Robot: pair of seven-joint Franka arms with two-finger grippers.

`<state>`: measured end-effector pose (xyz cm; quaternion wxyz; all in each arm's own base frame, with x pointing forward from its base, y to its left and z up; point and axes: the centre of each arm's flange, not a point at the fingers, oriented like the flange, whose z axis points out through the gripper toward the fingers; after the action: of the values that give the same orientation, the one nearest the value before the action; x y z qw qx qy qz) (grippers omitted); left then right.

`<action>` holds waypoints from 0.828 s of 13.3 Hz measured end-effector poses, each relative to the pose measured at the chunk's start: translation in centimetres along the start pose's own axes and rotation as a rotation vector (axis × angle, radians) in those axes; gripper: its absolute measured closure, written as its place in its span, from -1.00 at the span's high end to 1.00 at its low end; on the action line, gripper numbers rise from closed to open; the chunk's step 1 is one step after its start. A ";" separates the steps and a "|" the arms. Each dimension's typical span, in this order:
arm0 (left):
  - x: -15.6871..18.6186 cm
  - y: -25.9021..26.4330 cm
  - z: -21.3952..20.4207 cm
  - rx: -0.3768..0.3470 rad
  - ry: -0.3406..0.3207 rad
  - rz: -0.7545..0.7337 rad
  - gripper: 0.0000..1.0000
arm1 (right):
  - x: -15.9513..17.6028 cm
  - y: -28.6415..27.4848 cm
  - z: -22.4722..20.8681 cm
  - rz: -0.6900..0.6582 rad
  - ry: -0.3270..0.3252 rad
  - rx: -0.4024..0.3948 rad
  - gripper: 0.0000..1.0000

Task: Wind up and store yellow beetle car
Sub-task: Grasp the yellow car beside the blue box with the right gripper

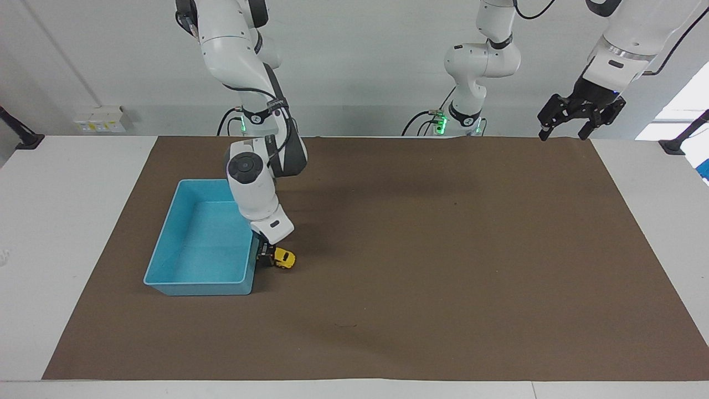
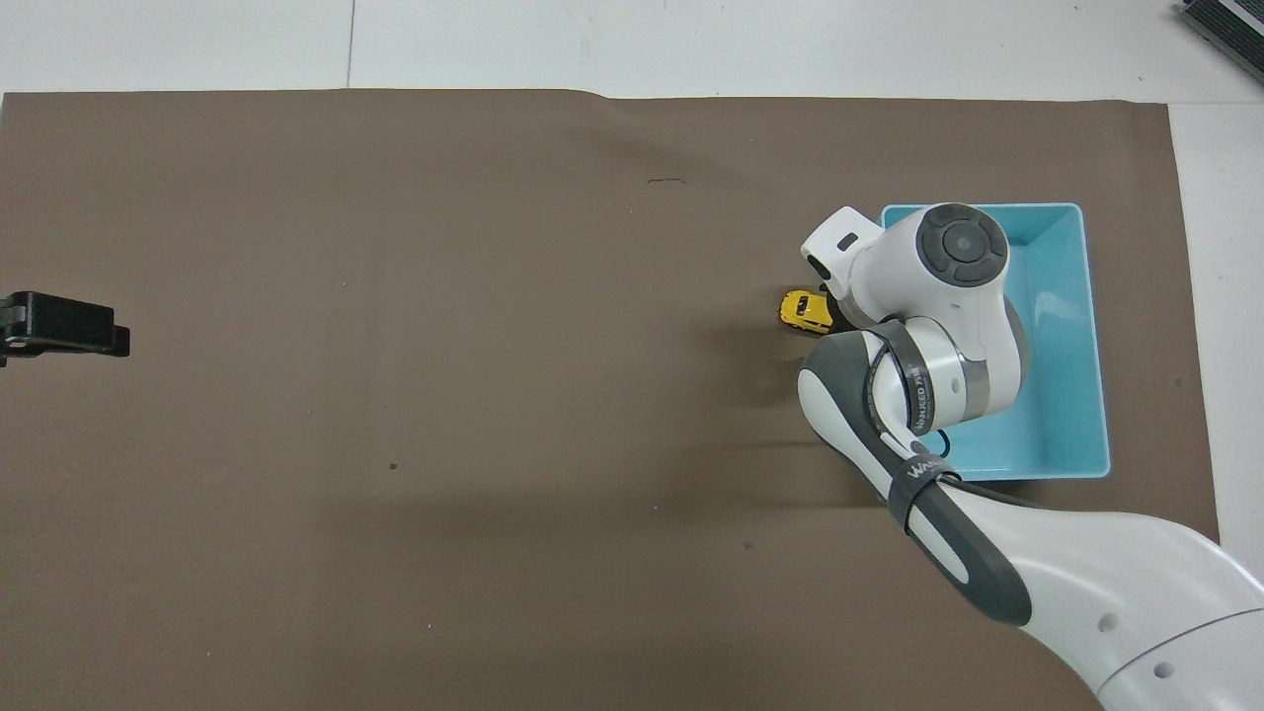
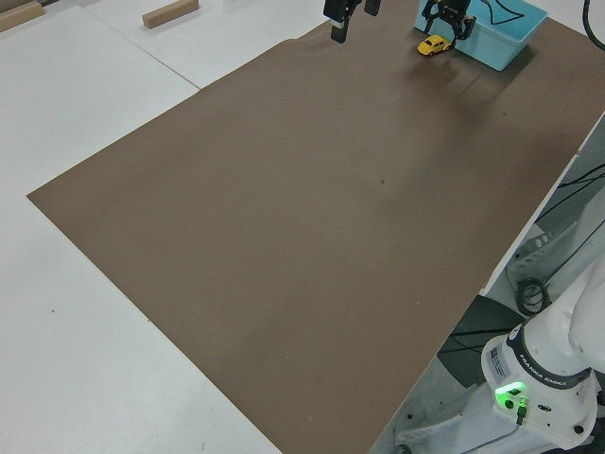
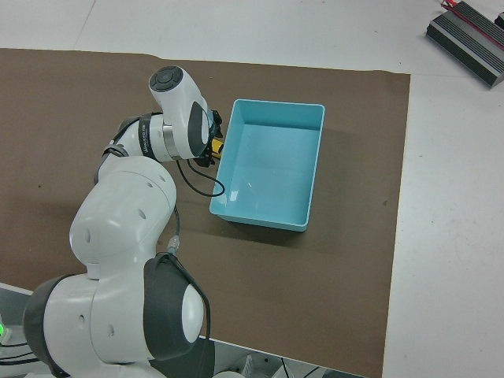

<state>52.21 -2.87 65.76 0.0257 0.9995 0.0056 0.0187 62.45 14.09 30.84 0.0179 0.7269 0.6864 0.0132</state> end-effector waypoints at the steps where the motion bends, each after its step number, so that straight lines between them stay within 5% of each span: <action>1: 0.0 0.0 0.0 0.000 0.000 0.000 1.00 | 0.0 0.1 -0.2 0.000 0.002 -0.009 0.22; 3: 0.0 0.0 0.0 0.000 0.000 0.000 1.00 | 0.0 0.1 -0.7 -0.001 0.004 -0.018 -0.16; 11: 0.0 0.0 0.0 0.000 0.000 0.000 1.00 | 4.6 1.6 -5.2 0.058 0.048 -0.114 -0.18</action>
<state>52.21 -2.87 65.76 0.0257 0.9995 0.0056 0.0185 64.11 18.64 36.06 0.0424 0.7439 0.6633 0.0701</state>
